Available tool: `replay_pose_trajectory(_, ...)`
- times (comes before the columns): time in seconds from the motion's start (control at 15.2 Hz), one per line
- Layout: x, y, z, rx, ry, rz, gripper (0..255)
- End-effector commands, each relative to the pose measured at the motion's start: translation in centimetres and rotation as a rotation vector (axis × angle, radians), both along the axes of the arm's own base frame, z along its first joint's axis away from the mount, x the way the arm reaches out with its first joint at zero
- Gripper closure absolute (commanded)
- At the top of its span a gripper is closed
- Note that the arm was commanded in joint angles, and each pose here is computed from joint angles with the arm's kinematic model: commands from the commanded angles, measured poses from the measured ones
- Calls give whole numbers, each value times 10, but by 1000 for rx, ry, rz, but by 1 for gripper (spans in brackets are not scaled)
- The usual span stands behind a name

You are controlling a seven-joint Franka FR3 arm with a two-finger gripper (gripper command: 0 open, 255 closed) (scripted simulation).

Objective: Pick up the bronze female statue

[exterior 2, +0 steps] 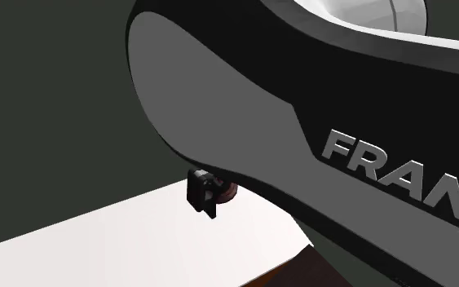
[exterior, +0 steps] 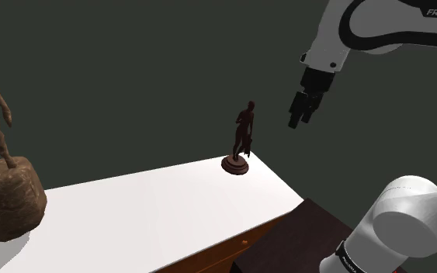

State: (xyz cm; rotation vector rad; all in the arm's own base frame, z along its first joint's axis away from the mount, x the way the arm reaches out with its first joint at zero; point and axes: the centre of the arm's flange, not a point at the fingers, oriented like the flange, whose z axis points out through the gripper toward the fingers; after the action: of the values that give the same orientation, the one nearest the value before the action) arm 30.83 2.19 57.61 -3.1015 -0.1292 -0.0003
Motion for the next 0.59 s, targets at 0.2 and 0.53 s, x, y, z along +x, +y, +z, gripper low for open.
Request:
replay_pose_trajectory(0.2, 9, -27, -27, 11, -36, 40, 0)
replay_pose_trajectory(0.53, 30, -71, -71, 30, -97, 105, 0)
